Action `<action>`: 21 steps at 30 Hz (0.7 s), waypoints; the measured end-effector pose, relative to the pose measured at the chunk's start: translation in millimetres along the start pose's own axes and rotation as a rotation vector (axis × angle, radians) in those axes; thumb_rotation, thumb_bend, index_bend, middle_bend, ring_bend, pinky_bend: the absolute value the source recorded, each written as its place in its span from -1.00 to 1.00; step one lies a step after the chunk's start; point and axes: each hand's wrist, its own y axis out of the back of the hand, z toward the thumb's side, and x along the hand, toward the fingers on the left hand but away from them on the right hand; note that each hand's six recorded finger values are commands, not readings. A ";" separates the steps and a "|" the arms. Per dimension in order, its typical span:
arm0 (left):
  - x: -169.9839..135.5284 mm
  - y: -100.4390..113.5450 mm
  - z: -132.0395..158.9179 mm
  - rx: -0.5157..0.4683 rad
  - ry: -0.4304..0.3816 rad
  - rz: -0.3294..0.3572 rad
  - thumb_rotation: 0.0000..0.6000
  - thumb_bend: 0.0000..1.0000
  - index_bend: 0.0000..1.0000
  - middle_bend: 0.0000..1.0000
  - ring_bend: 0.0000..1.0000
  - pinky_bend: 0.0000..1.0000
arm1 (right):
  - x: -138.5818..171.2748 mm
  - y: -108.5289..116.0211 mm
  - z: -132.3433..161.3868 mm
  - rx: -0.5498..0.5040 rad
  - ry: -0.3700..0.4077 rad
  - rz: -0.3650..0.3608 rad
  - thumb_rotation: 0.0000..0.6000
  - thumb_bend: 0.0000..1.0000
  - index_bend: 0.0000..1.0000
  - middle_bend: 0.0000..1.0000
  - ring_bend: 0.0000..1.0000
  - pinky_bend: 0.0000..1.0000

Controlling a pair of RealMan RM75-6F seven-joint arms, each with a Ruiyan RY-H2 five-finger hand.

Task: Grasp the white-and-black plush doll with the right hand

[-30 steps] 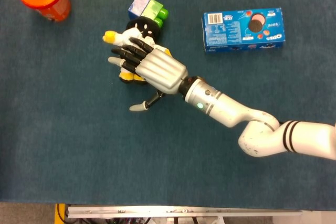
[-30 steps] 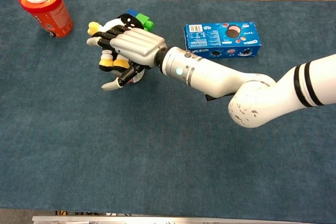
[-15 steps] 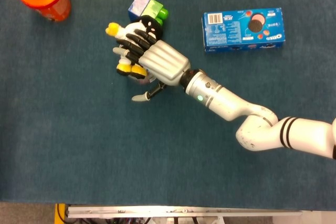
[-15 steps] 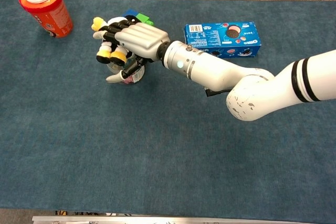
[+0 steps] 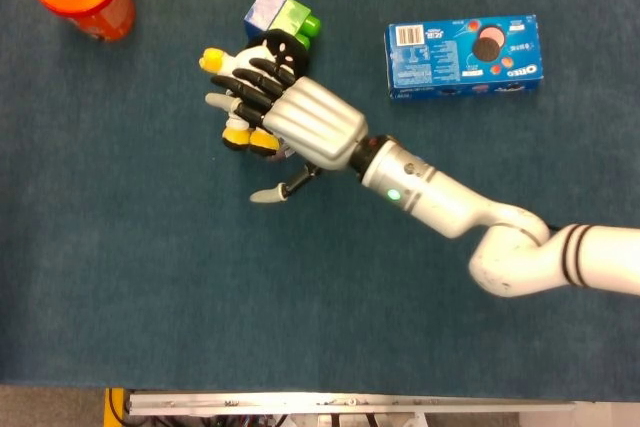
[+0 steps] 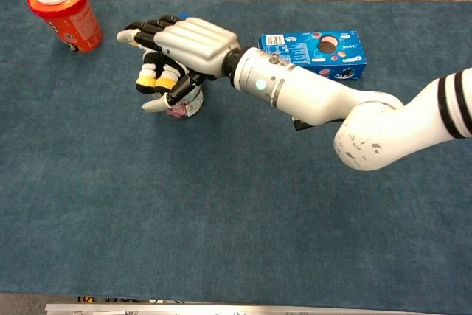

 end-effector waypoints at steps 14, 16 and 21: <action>-0.7 6.3 4.3 -0.024 -0.027 0.016 1.00 -0.56 -0.63 -0.60 -0.69 -0.86 | 171.9 81.5 -94.7 0.215 -0.340 -0.112 0.96 -1.00 -1.00 -1.00 -1.00 -1.00; -0.5 6.3 7.7 -0.025 -0.039 0.013 1.00 -0.56 -0.62 -0.60 -0.69 -0.86 | 211.0 88.6 -110.5 0.232 -0.433 -0.120 0.99 -1.00 -1.00 -1.00 -1.00 -1.00; 1.0 4.7 19.1 -0.021 -0.079 0.003 1.00 -0.56 -0.62 -0.60 -0.69 -0.86 | 296.1 92.8 -130.5 0.240 -0.622 -0.121 1.00 -1.00 -1.00 -1.00 -1.00 -1.00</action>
